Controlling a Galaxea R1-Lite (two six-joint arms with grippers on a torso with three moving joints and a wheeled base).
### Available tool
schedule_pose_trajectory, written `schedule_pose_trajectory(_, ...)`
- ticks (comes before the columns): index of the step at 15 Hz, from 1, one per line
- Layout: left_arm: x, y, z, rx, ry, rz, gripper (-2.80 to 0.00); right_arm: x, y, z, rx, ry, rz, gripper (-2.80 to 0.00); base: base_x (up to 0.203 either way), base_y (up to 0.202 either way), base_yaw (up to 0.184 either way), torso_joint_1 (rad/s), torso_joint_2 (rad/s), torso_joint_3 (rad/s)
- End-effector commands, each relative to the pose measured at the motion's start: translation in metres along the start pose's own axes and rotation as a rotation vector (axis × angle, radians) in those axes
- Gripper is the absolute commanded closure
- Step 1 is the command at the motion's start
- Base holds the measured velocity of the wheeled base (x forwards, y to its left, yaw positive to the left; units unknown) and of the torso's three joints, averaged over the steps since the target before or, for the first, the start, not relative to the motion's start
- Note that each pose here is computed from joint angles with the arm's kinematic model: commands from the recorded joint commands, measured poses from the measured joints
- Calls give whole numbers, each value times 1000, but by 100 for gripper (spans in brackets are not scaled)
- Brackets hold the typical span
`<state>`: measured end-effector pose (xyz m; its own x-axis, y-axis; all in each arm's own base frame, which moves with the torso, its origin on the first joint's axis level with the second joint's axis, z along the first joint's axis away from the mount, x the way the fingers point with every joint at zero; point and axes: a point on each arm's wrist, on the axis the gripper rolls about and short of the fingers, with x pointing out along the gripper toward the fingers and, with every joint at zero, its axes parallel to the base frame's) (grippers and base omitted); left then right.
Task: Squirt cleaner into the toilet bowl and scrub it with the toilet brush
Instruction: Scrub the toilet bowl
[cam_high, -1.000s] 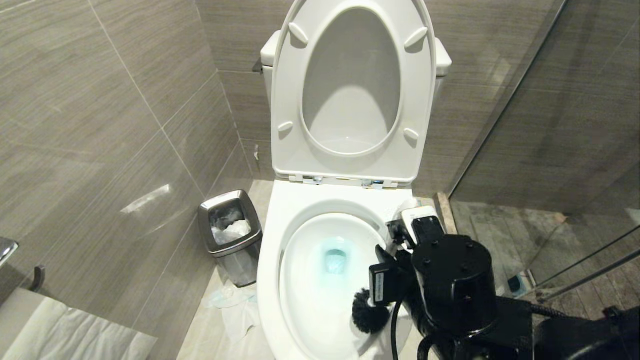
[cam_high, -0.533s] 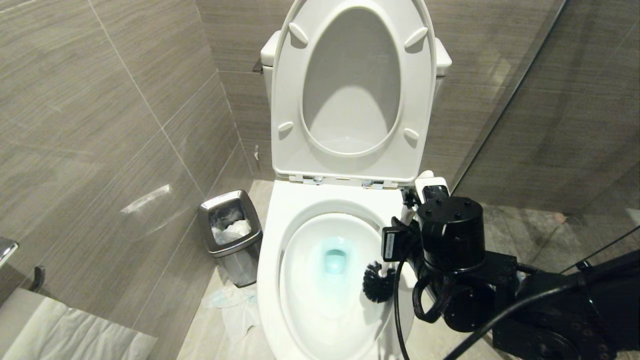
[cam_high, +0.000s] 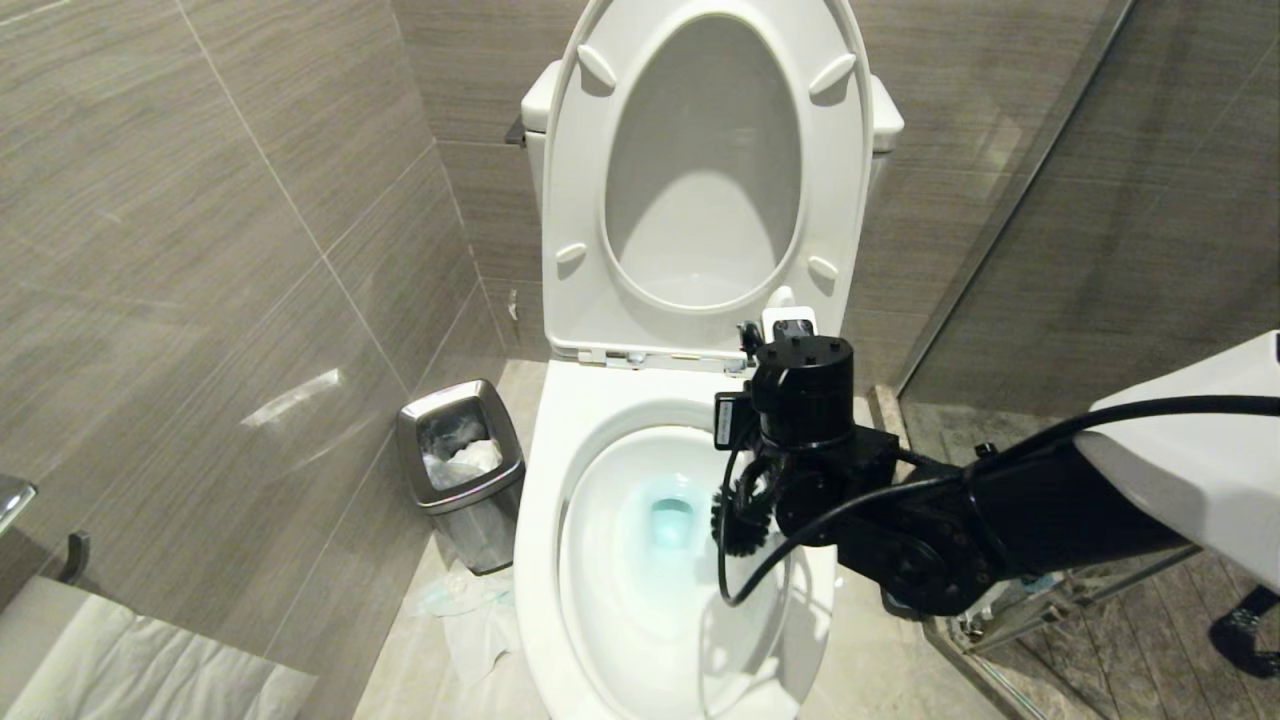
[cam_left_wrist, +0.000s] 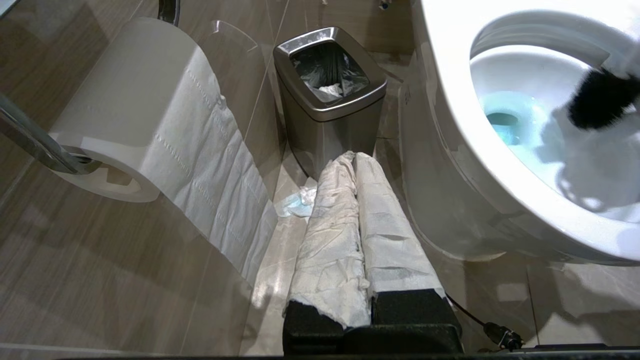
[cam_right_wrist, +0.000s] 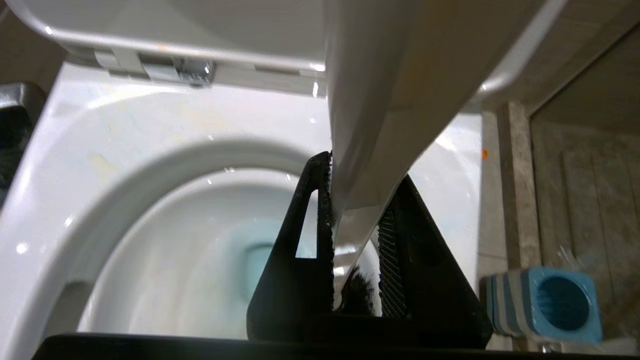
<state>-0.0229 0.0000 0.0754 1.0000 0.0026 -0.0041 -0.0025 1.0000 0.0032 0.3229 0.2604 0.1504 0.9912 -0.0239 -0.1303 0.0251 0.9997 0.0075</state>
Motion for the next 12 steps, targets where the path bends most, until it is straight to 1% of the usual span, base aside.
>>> schedule_pose_trajectory(1,0,0,0,0,1,1,0,23,20,-8,-1,-22,-2,0,0,0,0,0,0,0)
schedule_pose_trajectory(6,0,0,0,1,1,1,0,42,46,-2,-1,-79,21,0,0,0,0,0,0,0)
schedule_pose_trajectory(9,0,0,0,0,1,1,0,36,67,-5,-8,-78,65,0,0,0,0,0,0,0)
schedule_pose_trajectory(10,0,0,0,0,1,1,0,31,72,-5,-14,-73,78,0,0,0,0,0,0,0)
schedule_pose_trajectory(12,0,0,0,0,2,1,0,25,74,4,-20,-68,85,0,0,0,0,0,0,0)
